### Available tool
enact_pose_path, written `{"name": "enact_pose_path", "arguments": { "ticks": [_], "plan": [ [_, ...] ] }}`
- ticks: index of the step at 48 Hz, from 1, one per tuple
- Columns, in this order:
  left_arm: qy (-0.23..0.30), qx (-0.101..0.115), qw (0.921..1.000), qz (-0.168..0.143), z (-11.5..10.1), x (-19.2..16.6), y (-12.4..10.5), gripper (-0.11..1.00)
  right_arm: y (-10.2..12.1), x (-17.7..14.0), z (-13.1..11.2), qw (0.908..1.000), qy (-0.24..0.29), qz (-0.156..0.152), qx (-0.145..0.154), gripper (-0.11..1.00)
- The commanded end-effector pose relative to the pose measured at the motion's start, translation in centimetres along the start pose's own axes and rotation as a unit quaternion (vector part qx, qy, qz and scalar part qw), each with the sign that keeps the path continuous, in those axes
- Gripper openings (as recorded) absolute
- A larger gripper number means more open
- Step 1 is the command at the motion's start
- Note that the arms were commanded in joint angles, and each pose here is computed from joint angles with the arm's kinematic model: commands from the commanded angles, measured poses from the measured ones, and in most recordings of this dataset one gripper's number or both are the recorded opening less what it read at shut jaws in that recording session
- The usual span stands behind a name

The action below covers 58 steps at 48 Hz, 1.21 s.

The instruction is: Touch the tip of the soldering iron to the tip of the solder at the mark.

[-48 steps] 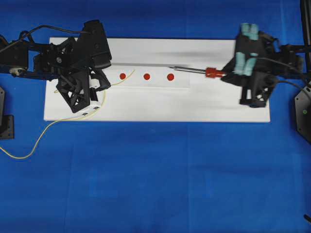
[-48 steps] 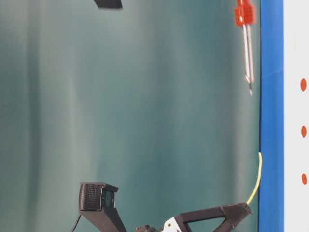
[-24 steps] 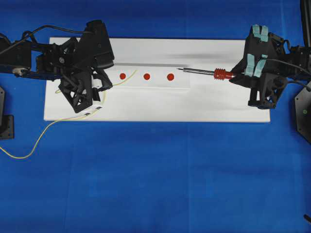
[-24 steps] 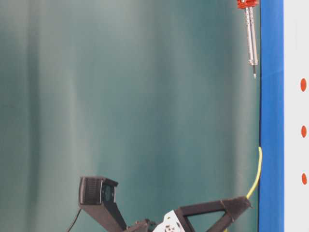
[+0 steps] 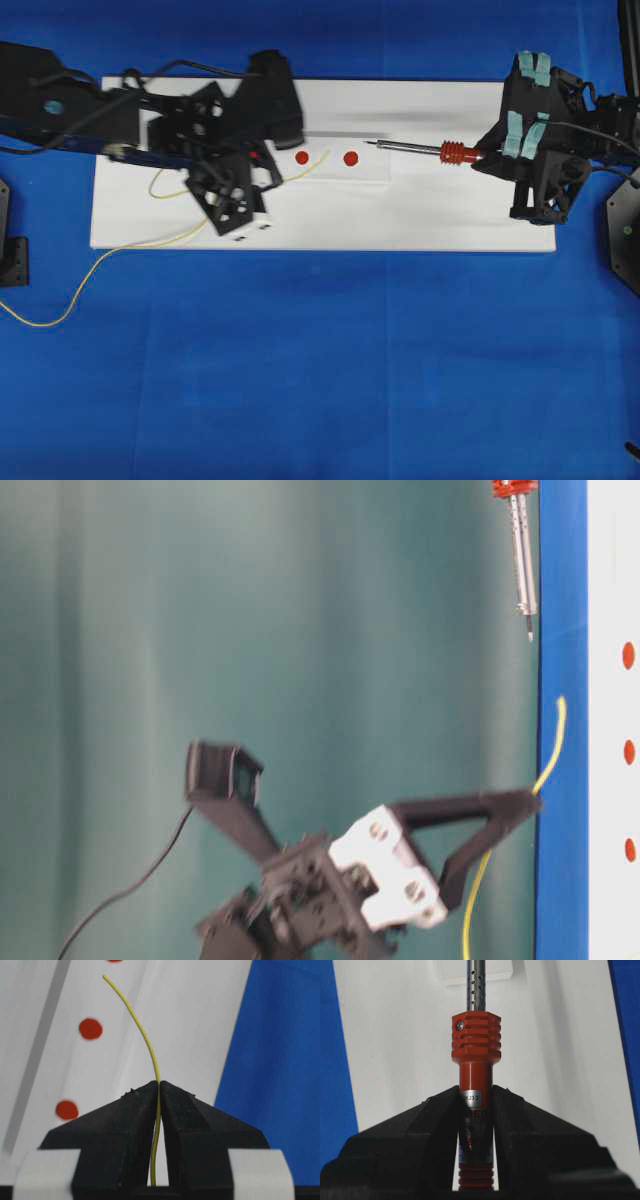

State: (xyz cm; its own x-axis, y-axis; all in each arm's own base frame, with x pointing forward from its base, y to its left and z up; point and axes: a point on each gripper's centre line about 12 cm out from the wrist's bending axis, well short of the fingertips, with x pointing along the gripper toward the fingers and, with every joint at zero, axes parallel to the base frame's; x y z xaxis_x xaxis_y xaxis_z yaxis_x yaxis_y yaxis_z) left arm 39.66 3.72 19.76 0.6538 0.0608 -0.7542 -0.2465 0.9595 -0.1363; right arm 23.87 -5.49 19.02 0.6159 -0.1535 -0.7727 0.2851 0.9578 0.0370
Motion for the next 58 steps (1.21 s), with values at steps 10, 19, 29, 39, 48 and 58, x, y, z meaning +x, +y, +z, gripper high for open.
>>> {"name": "enact_pose_path", "arguments": {
  "ticks": [10,19,29,39,48,58],
  "plan": [
    [-0.012,0.004,0.9999,-0.003,1.4,2.3,-0.4,0.03,0.0,0.4,0.5,1.0,0.0,-0.001,0.0,0.06],
    [0.001,0.002,1.0,0.001,0.8,3.3,-0.2,0.03,0.0,0.6,0.5,1.0,0.001,-0.002,0.0,0.06],
    [-0.002,0.002,1.0,0.001,0.9,3.3,-0.1,0.03,-0.1,0.6,0.6,1.0,-0.001,-0.002,0.0,0.06],
    [-0.002,0.001,1.0,0.002,0.8,3.6,0.1,0.03,-0.1,0.8,0.5,1.0,0.003,-0.002,0.0,0.06],
    [0.002,0.0,1.0,0.002,0.6,3.7,0.1,0.03,0.0,1.2,0.5,1.0,0.008,-0.002,0.0,0.06],
    [0.002,0.0,1.0,0.003,0.5,3.7,0.2,0.03,0.0,2.0,0.7,0.9999,0.015,-0.003,0.0,0.06]
  ]
}}
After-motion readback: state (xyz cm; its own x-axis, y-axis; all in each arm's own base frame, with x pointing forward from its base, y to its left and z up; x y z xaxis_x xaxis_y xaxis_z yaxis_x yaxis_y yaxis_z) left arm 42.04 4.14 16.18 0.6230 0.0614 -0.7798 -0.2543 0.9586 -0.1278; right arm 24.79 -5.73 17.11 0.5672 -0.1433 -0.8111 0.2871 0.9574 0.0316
